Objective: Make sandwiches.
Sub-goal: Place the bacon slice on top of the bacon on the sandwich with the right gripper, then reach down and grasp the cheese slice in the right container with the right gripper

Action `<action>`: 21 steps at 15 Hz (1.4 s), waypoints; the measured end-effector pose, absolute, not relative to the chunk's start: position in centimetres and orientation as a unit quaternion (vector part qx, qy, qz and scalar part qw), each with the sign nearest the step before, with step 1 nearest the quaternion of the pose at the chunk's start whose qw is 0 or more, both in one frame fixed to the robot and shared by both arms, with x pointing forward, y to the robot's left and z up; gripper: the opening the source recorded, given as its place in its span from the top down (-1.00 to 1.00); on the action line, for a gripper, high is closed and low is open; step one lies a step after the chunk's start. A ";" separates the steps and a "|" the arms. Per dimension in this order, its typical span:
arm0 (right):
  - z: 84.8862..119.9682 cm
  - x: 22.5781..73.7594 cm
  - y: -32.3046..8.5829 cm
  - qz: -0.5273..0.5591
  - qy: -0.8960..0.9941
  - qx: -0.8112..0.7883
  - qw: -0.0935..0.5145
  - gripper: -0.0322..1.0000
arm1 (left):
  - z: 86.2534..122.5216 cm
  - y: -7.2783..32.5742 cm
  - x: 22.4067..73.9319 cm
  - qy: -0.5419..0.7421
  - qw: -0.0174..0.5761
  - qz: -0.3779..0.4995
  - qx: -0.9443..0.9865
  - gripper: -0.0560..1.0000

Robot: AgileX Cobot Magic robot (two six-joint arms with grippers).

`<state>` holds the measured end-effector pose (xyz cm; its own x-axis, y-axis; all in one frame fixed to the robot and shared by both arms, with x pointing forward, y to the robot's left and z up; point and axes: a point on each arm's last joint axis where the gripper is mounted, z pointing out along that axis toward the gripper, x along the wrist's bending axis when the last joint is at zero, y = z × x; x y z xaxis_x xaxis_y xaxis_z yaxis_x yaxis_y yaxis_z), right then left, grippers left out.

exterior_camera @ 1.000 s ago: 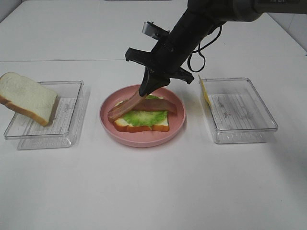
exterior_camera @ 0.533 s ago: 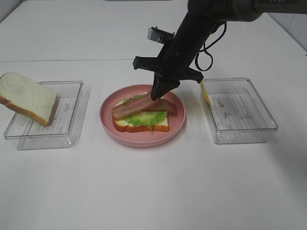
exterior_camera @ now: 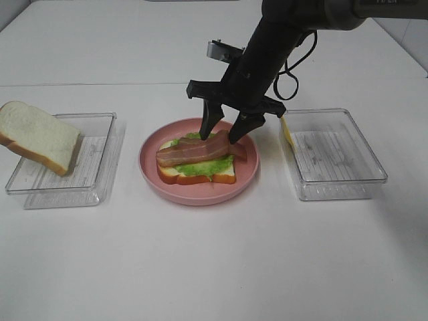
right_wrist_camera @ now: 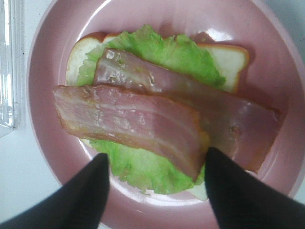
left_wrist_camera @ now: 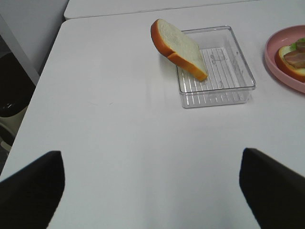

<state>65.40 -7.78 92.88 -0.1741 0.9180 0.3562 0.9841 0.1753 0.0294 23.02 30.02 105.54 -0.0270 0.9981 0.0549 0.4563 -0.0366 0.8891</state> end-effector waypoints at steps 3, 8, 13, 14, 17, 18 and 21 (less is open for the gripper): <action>94.6 65.1 -8.1 -0.128 -0.763 -0.623 0.119 -0.64 | 105.5 30.0 23.0 0.601 0.347 0.390 0.605 -0.83; 100.5 63.9 -9.5 -0.135 -0.774 -0.615 0.064 -0.66 | 105.5 30.0 23.0 0.601 0.347 0.390 0.605 -0.83; 101.6 64.6 -13.1 -0.065 -0.770 -0.634 -0.027 -0.66 | 105.5 30.0 23.0 0.601 0.347 0.390 0.605 -0.83; 101.3 65.3 -14.1 -0.065 -0.761 -0.645 -0.028 -0.66 | 105.5 30.0 23.0 0.601 0.347 0.390 0.605 -0.83; 98.0 67.1 -16.5 -0.050 -0.740 -0.670 -0.007 -0.66 | 105.5 30.0 23.0 0.601 0.347 0.390 0.605 -0.83; 97.8 67.3 -16.5 -0.054 -0.740 -0.670 -0.008 -0.66 | 105.5 30.0 23.0 0.601 0.347 0.390 0.605 -0.83; 96.2 68.0 -16.2 -0.065 -0.738 -0.671 -0.010 -0.66 | 105.5 30.0 23.0 0.601 0.347 0.390 0.605 -0.83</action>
